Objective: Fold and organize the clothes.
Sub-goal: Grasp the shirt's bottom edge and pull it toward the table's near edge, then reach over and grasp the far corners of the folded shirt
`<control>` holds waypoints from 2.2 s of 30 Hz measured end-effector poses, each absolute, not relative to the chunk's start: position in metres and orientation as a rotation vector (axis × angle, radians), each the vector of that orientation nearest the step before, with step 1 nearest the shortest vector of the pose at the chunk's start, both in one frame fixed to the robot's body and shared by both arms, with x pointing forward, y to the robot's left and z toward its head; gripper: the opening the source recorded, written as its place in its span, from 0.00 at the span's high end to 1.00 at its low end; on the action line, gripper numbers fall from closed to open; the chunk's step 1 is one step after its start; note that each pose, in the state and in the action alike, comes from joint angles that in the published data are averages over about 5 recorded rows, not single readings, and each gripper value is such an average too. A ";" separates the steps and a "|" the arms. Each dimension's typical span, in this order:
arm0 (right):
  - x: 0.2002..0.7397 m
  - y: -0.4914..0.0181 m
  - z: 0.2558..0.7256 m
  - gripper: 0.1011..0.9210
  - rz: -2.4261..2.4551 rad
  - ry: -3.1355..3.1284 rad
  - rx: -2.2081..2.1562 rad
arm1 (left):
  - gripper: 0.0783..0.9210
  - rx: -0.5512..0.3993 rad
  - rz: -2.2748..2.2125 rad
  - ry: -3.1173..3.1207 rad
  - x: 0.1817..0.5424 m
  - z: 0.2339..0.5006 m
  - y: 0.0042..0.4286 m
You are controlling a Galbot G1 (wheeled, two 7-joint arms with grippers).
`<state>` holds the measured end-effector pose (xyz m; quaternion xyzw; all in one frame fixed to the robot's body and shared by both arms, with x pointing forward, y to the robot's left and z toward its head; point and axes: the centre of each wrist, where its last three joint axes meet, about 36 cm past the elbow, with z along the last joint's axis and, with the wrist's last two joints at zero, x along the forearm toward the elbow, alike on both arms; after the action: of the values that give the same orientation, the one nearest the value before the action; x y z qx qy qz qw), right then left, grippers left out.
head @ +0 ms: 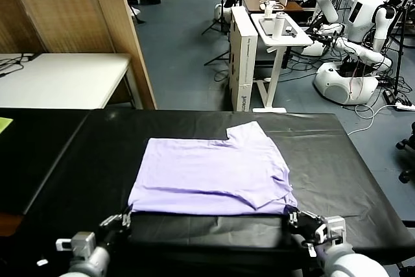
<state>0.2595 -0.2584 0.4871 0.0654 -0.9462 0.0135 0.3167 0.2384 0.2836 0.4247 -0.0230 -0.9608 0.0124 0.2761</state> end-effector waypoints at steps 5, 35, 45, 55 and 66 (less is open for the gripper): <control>0.255 -0.257 0.491 0.74 0.035 -2.491 0.170 | 0.92 -0.053 0.040 -2.568 0.231 0.425 0.283; 0.462 -0.294 0.500 0.02 0.009 -2.630 0.273 | 0.02 -0.122 0.293 -2.663 0.356 0.469 0.304; 0.536 -0.286 0.482 0.02 0.039 -2.582 0.231 | 0.02 -0.153 0.250 -2.675 0.443 0.464 0.322; 0.576 -0.274 0.474 0.02 0.045 -2.550 0.219 | 0.02 -0.130 0.221 -2.608 0.489 0.447 0.326; 0.593 -0.272 0.464 0.02 0.032 -2.514 0.217 | 0.02 -0.119 0.197 -2.579 0.512 0.434 0.326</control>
<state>0.5926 -0.2717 0.4637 0.0819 -0.9490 0.0123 0.3041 0.5123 0.3259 0.4336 -0.0442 -0.9583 0.0731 0.2726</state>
